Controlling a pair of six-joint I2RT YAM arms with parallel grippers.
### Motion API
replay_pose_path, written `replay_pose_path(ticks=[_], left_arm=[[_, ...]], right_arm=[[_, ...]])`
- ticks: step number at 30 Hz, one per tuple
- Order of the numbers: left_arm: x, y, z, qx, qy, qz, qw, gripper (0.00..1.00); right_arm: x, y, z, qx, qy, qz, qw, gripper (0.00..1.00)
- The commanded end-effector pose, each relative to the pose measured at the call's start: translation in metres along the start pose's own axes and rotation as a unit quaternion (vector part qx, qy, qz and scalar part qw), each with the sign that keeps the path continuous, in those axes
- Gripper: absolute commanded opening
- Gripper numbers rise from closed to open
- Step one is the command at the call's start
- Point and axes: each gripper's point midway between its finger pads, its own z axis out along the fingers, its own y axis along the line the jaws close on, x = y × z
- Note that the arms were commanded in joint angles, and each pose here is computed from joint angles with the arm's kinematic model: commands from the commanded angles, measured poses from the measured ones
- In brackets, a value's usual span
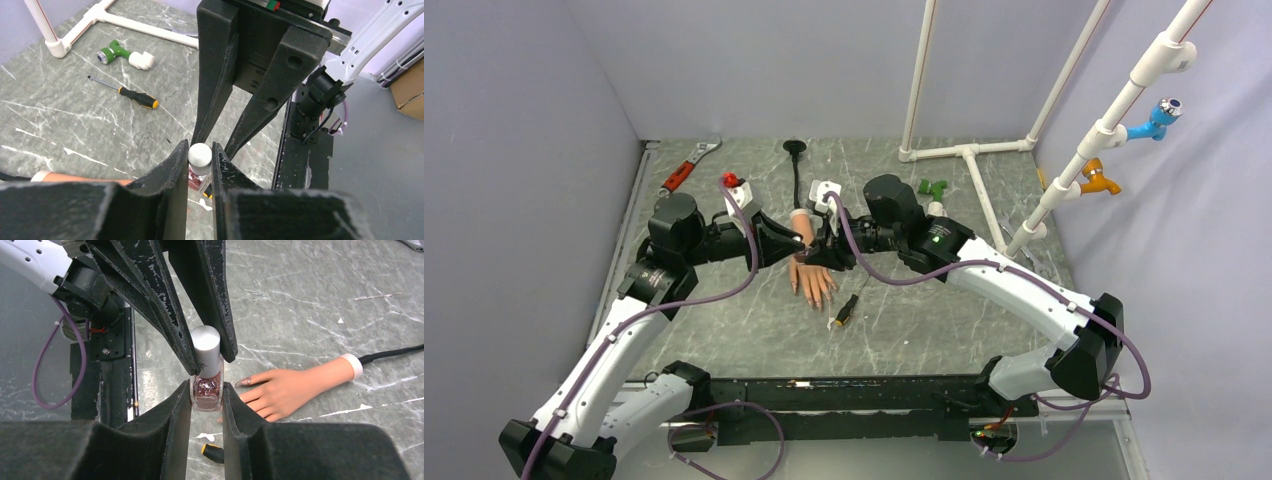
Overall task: Paint the nails
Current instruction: Screw the nail polish bottle.
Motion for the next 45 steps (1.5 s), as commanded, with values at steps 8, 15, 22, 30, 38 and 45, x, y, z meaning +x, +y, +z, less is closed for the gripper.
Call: replay_pose_path(ticks=[8, 15, 22, 30, 38, 45], left_arm=[[-0.011, -0.025, -0.002, 0.075, -0.01, 0.022, 0.997, 0.0], [-0.01, -0.053, -0.007, 0.166, -0.009, 0.028, 0.986, 0.0], [-0.007, -0.07, -0.011, 0.213, -0.006, 0.037, 0.976, 0.0], [-0.001, -0.079, -0.01, 0.233, 0.005, 0.05, 0.971, 0.06], [-0.011, -0.08, -0.015, 0.203, -0.015, 0.077, 0.976, 0.85], [-0.02, -0.058, -0.012, 0.121, -0.031, 0.058, 0.99, 0.88]], right_arm=[[-0.038, 0.02, -0.015, -0.04, -0.069, -0.052, 0.995, 0.0], [-0.034, 0.049, -0.026, -0.115, -0.069, -0.073, 0.988, 0.0], [-0.027, 0.057, -0.026, -0.141, -0.052, -0.072, 0.986, 0.0], [-0.022, 0.058, -0.024, -0.151, -0.039, -0.068, 0.985, 0.0], [-0.02, 0.048, -0.023, -0.121, -0.041, -0.07, 0.989, 0.0], [-0.025, 0.03, -0.023, -0.068, -0.056, -0.067, 0.994, 0.0]])
